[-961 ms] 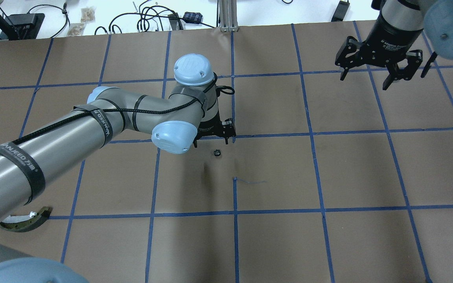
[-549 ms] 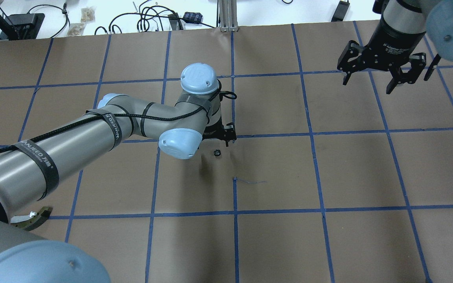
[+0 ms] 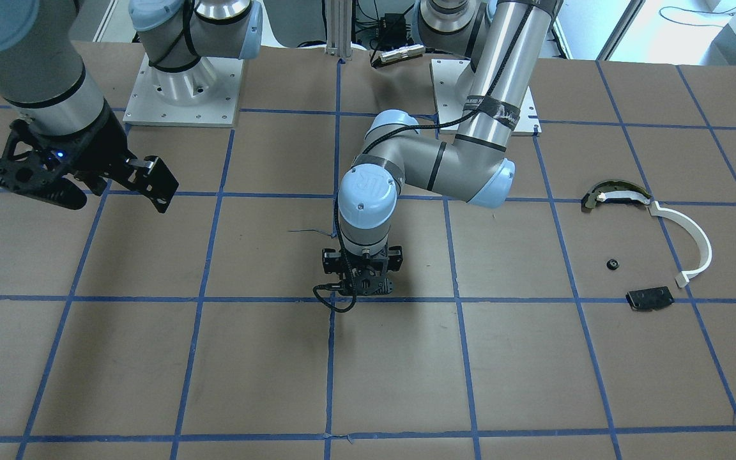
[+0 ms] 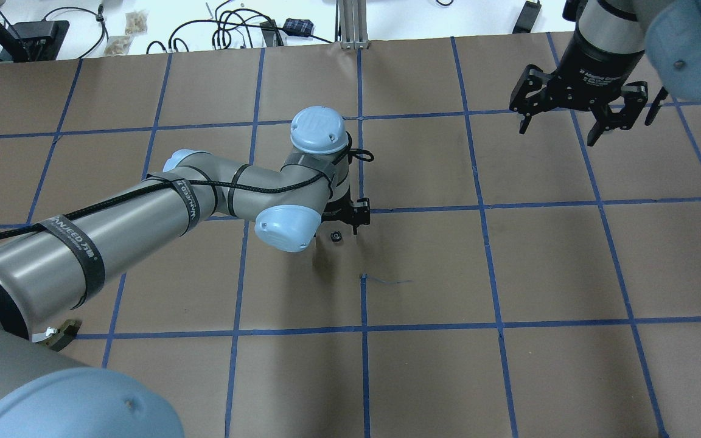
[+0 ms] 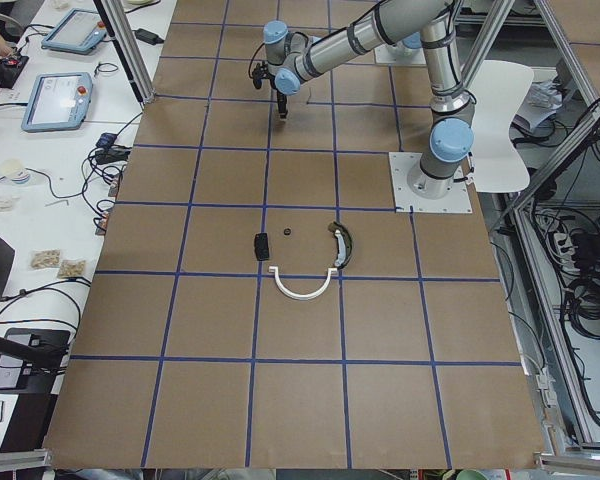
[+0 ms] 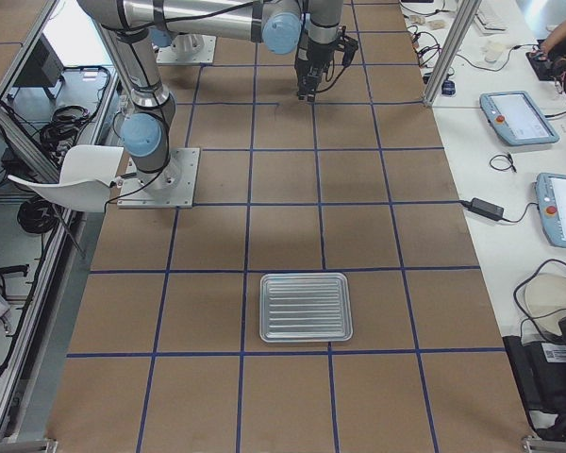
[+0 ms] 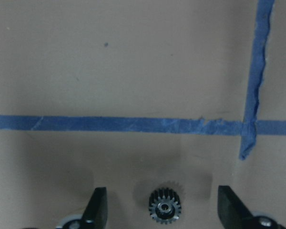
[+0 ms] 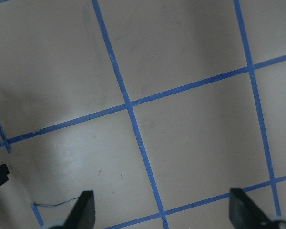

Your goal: Place bearing gear from tray to pile

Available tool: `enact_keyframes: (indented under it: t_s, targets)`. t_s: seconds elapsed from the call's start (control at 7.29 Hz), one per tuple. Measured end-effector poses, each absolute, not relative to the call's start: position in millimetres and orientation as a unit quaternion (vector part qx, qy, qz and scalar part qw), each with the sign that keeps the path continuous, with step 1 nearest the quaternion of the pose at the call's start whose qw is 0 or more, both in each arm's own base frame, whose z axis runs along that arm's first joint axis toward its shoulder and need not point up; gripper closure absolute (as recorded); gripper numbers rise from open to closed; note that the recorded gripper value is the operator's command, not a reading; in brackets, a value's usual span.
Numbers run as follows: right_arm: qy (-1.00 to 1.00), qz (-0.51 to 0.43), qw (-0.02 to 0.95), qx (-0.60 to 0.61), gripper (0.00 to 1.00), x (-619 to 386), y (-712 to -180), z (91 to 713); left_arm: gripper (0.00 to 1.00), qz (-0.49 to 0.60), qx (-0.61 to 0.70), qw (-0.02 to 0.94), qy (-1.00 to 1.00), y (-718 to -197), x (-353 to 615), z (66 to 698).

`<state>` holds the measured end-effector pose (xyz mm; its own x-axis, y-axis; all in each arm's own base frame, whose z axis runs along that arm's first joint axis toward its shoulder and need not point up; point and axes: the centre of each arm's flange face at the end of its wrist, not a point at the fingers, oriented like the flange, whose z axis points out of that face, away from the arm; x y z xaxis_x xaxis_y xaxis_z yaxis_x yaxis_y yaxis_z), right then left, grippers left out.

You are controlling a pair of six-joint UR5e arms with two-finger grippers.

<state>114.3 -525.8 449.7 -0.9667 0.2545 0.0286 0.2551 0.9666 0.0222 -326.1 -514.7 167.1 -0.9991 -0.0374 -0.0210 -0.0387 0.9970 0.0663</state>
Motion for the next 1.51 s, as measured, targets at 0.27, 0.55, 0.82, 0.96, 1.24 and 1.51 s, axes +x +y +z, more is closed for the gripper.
enact_keyframes:
  t_s: [0.27, 0.55, 0.82, 0.96, 1.24, 1.51]
  targets:
    - [-0.993, -0.012, 0.015, -0.119, 0.00, 122, -522, 452, 0.88, 0.039, -0.017, 0.012, 0.999, -510, -325, 162]
    - [-0.993, -0.007, 0.006, -0.116, 0.00, 121, -519, 459, 1.00, 0.039, -0.014, 0.014, 0.999, -509, -325, 162]
    - [-0.995, 0.000, -0.011, -0.101, 0.00, 119, -517, 466, 1.00, 0.032, -0.013, 0.010, 0.999, -512, -325, 168]
    - [-0.995, -0.003, -0.013, -0.096, 0.00, 118, -515, 467, 1.00, 0.024, -0.013, 0.008, 1.000, -515, -323, 176]
    - [-0.995, -0.012, -0.013, -0.094, 0.00, 119, -510, 468, 1.00, 0.010, -0.008, 0.011, 1.000, -532, -292, 196]
    - [-0.996, -0.010, -0.008, -0.089, 0.00, 121, -507, 470, 1.00, 0.015, 0.022, 0.027, 0.999, -565, -195, 218]
